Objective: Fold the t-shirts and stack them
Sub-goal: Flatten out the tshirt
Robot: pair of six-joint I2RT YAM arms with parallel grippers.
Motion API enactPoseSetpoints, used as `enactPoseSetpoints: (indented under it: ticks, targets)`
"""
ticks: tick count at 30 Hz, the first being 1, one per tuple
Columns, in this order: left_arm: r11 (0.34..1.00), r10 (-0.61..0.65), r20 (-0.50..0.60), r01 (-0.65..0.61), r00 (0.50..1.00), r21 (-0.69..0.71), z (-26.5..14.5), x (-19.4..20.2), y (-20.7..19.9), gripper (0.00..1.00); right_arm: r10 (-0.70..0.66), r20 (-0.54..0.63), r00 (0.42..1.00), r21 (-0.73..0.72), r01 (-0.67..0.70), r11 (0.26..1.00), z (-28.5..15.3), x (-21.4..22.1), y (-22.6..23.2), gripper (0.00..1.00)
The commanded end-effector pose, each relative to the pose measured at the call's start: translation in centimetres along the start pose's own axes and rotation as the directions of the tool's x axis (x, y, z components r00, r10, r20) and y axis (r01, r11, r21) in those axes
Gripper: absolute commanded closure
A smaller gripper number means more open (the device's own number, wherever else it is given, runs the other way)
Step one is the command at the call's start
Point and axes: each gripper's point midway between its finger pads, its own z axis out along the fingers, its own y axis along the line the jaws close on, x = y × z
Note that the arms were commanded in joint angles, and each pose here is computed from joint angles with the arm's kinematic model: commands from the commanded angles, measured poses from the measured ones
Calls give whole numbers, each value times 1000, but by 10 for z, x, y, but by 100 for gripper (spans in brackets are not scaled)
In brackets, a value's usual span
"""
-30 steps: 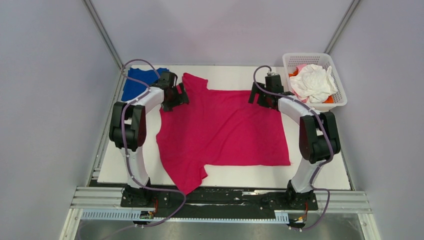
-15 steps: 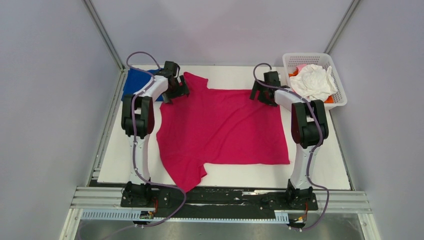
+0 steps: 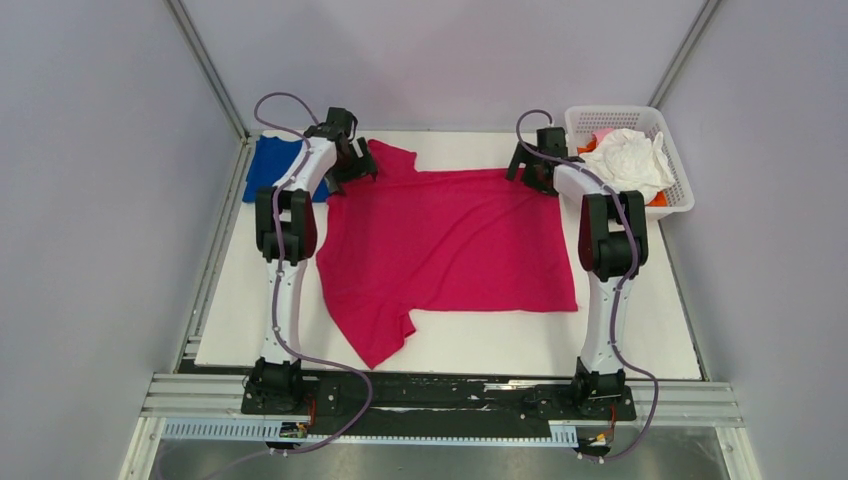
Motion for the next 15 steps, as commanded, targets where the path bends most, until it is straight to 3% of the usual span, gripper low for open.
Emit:
enactPoseSetpoints:
  ticks: [1, 7, 12, 15]
  targets:
    - [1000, -10, -59, 10, 998, 2, 24, 9, 7, 0, 19, -3, 1000, 1, -19, 1000, 3, -10, -5, 0]
    - [996, 58, -16, -56, 998, 72, -11, 7, -12, 0, 4, 37, 999, -77, -1, 997, -39, -28, 13, 0]
    - [981, 145, 112, -157, 983, 112, -87, 10, -37, 0, -1, 88, 996, -123, 12, 992, -90, -35, 29, 0]
    - [981, 160, 176, -176, 971, 82, -128, 25, -32, 0, 18, 99, 995, -141, -4, 990, -118, -28, 34, 0]
